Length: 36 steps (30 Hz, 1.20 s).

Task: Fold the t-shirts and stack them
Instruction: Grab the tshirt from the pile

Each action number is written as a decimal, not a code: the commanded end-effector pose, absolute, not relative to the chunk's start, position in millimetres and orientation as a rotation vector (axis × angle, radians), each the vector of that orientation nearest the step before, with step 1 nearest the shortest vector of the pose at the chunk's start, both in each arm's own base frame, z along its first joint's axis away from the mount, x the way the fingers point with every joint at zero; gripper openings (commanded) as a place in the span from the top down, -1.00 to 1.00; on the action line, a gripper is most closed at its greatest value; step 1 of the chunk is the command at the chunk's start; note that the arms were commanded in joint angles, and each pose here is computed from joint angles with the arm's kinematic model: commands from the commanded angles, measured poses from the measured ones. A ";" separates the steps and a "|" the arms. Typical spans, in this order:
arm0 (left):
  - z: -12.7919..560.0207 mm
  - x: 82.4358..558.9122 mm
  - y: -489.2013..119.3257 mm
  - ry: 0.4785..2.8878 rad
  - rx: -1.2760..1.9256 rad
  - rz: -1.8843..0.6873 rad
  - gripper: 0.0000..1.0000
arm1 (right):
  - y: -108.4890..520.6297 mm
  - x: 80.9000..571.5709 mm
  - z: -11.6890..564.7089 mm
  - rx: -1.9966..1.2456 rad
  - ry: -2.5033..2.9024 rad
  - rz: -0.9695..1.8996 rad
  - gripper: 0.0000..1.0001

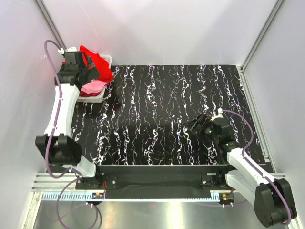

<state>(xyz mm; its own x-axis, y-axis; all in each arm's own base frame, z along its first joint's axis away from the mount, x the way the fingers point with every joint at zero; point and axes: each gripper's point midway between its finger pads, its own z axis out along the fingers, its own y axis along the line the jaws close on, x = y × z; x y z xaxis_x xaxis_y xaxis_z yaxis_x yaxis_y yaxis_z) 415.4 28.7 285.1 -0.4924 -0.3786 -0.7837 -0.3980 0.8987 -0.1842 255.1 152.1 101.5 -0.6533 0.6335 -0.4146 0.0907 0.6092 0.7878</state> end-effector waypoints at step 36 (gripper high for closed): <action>488.4 416.4 -113.3 1.760 -0.115 -0.117 1.00 | 161.0 262.0 132.3 0.461 2.015 1.057 -1.00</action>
<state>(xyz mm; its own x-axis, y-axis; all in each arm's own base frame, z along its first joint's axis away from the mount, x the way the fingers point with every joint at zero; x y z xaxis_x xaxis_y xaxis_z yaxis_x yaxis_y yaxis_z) 482.0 -110.4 375.4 -0.4208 -0.1408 -0.8961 -0.0953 0.9893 -0.1107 260.9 157.3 120.4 -0.6291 0.6284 -0.4576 0.0030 0.5906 0.8070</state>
